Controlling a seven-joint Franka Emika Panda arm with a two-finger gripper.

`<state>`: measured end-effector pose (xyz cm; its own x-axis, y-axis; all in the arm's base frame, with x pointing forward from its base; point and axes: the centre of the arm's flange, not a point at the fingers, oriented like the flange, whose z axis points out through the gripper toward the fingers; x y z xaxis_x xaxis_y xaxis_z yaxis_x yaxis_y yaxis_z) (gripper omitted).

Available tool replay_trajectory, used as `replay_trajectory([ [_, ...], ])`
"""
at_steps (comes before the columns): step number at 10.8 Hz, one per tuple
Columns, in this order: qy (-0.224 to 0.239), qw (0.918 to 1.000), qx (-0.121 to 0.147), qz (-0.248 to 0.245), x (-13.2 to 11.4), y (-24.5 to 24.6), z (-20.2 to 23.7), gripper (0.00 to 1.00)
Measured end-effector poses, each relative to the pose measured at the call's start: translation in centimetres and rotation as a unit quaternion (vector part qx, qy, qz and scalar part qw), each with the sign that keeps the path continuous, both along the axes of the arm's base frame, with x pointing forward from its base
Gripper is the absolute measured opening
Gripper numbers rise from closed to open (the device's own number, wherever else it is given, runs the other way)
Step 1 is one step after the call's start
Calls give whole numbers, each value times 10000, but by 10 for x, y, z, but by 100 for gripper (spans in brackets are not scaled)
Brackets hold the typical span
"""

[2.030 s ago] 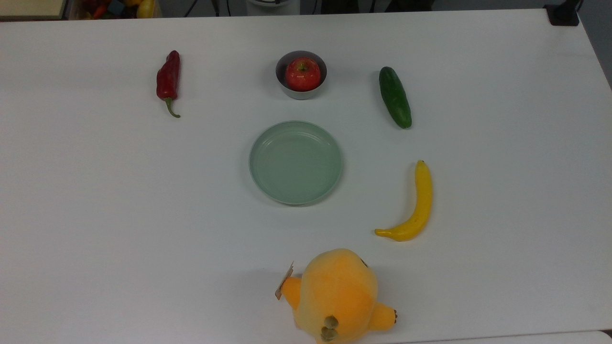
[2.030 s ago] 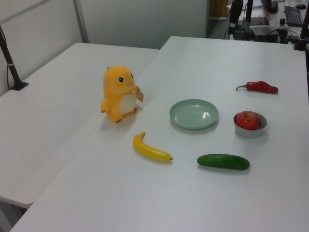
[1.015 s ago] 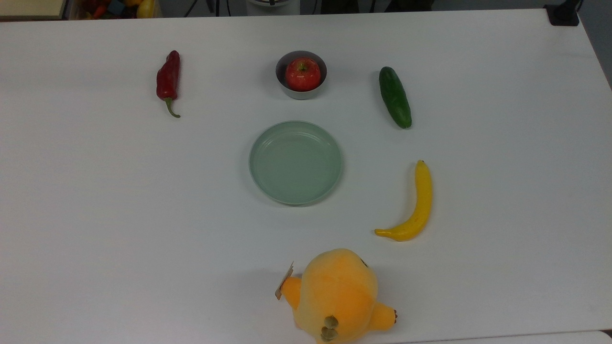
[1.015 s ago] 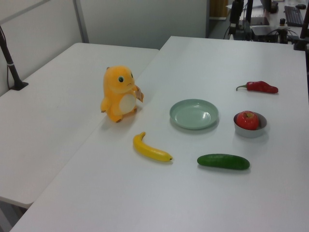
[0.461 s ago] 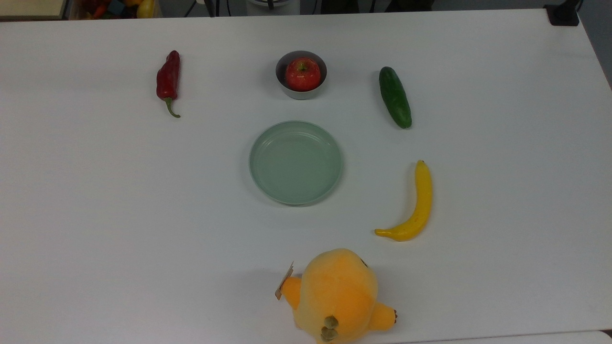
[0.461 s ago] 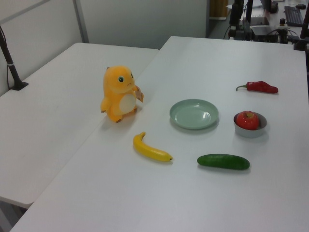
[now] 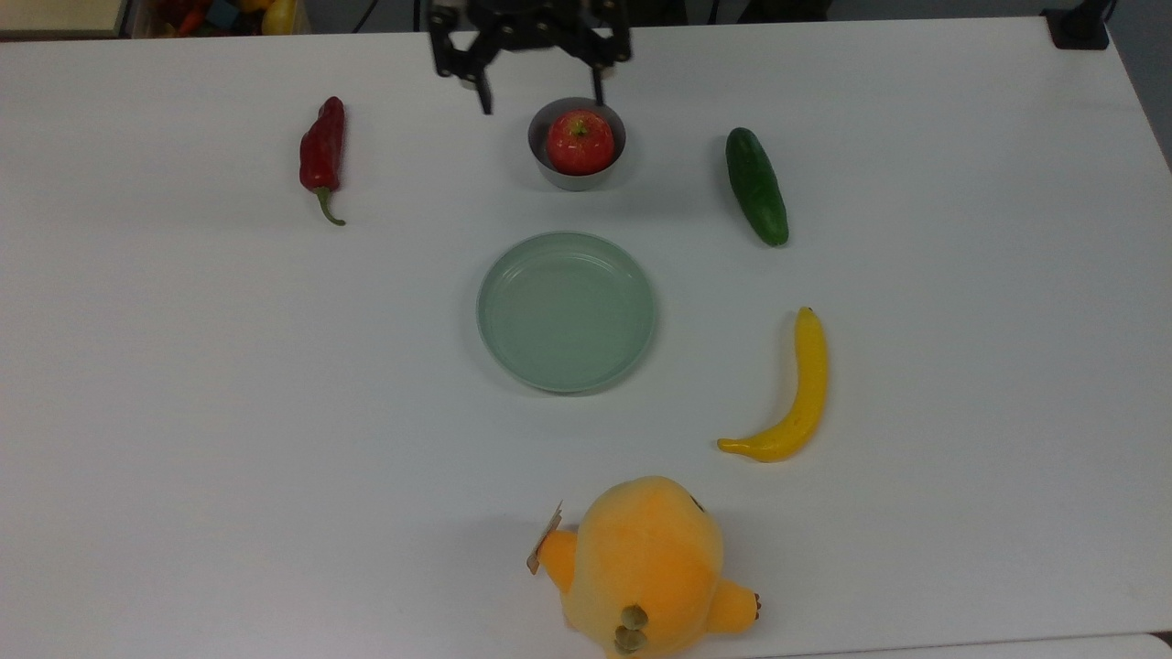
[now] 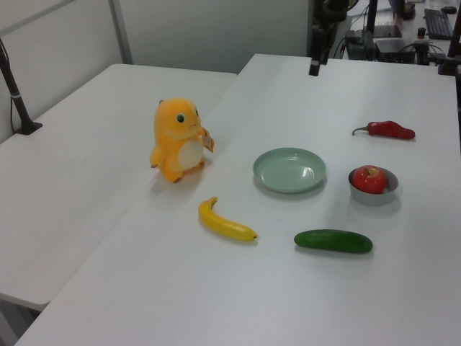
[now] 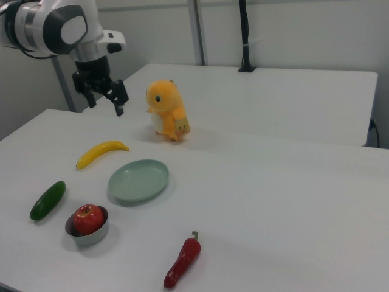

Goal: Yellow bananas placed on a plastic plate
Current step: 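Move the gripper over the yellow banana and lower it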

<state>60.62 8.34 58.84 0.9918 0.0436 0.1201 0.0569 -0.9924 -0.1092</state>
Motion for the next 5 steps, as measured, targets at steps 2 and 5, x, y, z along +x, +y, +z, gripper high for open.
replay_trajectory([
  [2, 75, 9989, 57, -464, 18, 62, -11, 100],
  [5, -286, 9933, 66, -1117, 50, 151, -60, 100],
])
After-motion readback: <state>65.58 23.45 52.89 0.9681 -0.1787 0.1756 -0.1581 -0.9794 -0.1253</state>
